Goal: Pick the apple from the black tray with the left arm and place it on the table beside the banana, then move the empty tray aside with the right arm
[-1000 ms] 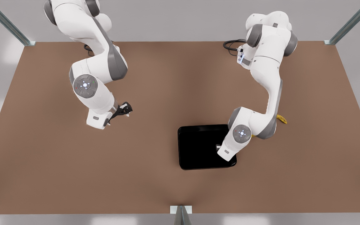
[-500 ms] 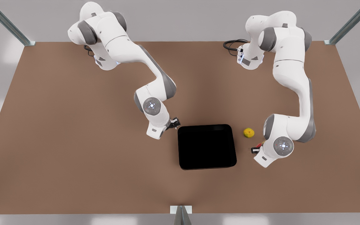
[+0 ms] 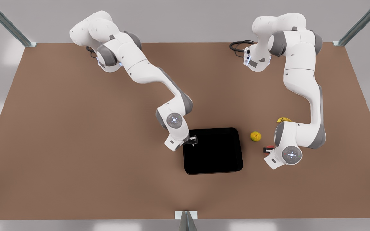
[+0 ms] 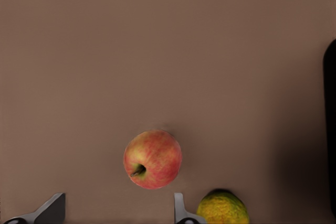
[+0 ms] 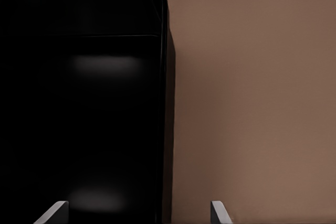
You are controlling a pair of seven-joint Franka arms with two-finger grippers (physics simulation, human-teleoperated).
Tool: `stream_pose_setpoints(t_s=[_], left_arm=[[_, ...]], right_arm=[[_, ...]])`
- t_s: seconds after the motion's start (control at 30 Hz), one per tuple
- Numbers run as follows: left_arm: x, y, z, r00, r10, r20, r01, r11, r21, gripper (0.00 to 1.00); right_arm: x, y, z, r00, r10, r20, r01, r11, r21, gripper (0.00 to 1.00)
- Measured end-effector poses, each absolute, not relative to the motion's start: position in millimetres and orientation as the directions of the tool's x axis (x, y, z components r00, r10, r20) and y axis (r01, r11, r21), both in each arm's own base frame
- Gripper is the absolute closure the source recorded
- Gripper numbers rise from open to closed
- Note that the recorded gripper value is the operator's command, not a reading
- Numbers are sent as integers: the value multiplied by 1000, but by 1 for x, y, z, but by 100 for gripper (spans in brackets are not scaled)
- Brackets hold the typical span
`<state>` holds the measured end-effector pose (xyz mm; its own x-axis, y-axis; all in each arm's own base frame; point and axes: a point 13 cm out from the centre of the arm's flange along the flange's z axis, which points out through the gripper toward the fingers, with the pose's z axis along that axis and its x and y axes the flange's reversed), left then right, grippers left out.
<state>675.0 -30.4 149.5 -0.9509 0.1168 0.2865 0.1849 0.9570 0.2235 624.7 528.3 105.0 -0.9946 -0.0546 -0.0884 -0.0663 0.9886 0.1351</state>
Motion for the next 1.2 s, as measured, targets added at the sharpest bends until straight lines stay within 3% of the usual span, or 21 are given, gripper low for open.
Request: stream_pose_setpoints(t_s=[0.17,0.27,0.3,0.33,0.37,0.43,0.5,0.57,0.63,0.67,0.7,0.8,0.9,1.07,1.1,1.2], left_arm=[[692,-45,186,-957,167,237,219,952,212,0],[696,-90,267,-962,231,147,257,947,191,0],[690,-108,297,-960,252,122,271,945,181,0],[679,-129,333,-956,276,98,290,941,173,0],[661,-150,372,-950,302,81,311,936,163,0],[592,-167,421,-938,326,117,339,933,117,0],[508,-137,389,-927,292,234,313,948,56,0],[468,-96,362,-936,218,276,229,974,7,0],[477,-62,360,-959,138,248,138,990,-19,0],[487,-49,364,-969,105,226,102,994,-26,0],[495,-38,367,-975,79,208,74,997,-31,0],[507,-19,371,-983,35,178,28,999,-41,0],[511,-20,372,-986,33,163,26,999,-45,0],[513,-52,371,-984,91,154,85,995,-46,0],[512,-61,371,-982,107,153,101,994,-46,0],[509,-87,371,-976,157,150,152,987,-46,0]], right_arm=[[627,524,79,-997,26,-79,15,991,135,0],[631,519,73,-995,68,-78,57,989,139,1],[632,518,72,-994,80,-78,69,988,141,9],[634,518,73,-993,91,-79,79,986,144,30],[635,518,73,-992,101,-78,89,985,148,39],[635,518,73,-990,120,-70,108,981,161,42],[636,518,72,-989,136,-64,124,978,168,49],[636,518,71,-987,151,-55,139,975,175,49],[635,518,67,-986,162,-51,150,973,177,49],[636,517,66,-984,168,-50,157,971,178,57],[637,516,65,-984,174,-49,163,970,179,71],[638,517,66,-982,183,-47,171,967,187,86],[641,516,70,-980,194,-42,182,963,201,86],[651,522,139,-979,196,-63,176,954,242,85],[650,522,149,-980,190,-67,169,956,242,94],[650,518,164,-982,174,-76,153,962,226,96]])
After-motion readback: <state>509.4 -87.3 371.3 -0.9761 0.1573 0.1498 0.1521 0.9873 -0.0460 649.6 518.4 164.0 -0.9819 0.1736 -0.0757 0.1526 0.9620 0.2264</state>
